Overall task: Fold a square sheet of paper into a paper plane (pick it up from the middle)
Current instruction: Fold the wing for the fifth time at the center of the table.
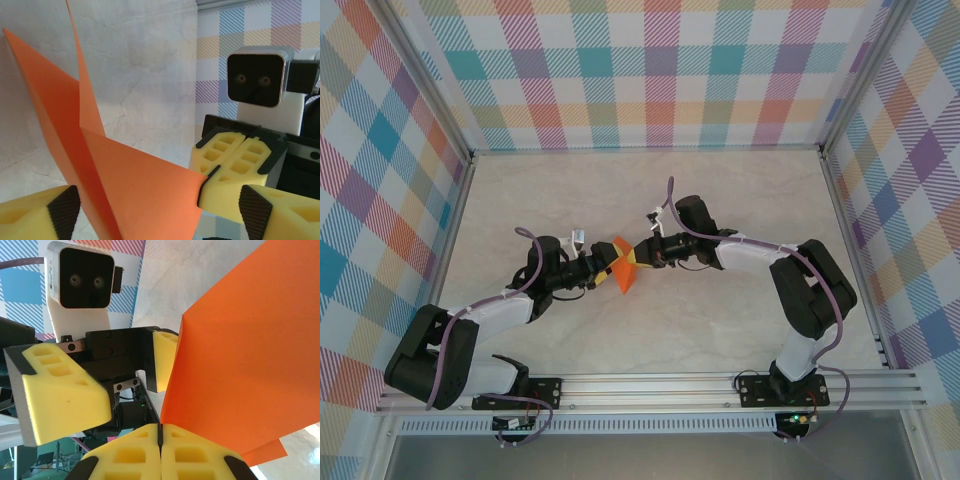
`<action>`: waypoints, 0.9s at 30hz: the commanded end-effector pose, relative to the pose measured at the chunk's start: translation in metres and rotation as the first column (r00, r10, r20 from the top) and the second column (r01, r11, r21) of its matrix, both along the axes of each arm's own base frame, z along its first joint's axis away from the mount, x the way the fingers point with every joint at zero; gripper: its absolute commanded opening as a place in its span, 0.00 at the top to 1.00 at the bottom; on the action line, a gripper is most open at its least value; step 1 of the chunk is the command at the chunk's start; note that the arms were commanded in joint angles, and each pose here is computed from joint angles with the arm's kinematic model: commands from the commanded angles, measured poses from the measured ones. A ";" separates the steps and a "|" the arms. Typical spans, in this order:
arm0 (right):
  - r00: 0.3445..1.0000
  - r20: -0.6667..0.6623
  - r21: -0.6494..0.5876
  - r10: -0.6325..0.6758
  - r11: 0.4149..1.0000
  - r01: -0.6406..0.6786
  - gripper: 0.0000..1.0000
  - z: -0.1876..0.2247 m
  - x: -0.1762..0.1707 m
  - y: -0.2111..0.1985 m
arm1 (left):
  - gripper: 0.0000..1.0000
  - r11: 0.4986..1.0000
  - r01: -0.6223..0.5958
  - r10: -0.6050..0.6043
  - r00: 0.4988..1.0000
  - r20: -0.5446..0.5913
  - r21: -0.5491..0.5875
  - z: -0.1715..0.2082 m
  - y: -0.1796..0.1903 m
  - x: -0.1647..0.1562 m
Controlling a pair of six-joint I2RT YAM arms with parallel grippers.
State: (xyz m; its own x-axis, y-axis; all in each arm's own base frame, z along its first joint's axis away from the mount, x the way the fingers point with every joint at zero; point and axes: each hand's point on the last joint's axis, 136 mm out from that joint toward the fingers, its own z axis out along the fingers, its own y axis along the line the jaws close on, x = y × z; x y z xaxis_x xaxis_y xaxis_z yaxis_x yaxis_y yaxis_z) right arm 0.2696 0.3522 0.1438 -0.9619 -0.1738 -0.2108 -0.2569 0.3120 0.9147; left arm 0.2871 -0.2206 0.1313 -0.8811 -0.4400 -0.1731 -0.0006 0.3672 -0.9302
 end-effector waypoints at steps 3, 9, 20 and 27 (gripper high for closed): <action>1.000 0.008 0.038 0.016 0.999 -0.016 0.95 0.009 -0.003 -0.003 | 0.34 0.999 -0.009 0.011 0.999 0.037 -0.038 0.010 0.002 0.005; 1.000 -0.012 0.028 0.011 1.000 -0.010 0.95 0.002 -0.002 -0.005 | 0.53 0.999 -0.022 0.023 0.999 0.032 -0.024 0.004 0.004 0.004; 0.999 -0.046 -0.015 0.003 1.000 -0.004 0.93 -0.017 -0.002 -0.007 | 0.76 0.999 -0.039 0.039 0.999 0.003 0.037 -0.017 0.011 -0.001; 0.998 -0.067 -0.080 -0.007 0.997 0.001 0.87 -0.033 -0.003 -0.009 | 0.85 0.994 -0.044 0.048 0.998 -0.040 0.096 -0.037 0.017 -0.007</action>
State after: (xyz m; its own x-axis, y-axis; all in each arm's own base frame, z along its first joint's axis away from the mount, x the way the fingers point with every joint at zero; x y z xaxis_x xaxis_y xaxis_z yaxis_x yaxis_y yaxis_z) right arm 0.2676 0.3467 0.1254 -0.9739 -0.1723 -0.1479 -0.2006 0.3479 0.9158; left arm 0.2819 -0.2122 0.1102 -0.8718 -0.4567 -0.1773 -0.0282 0.4081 -0.9125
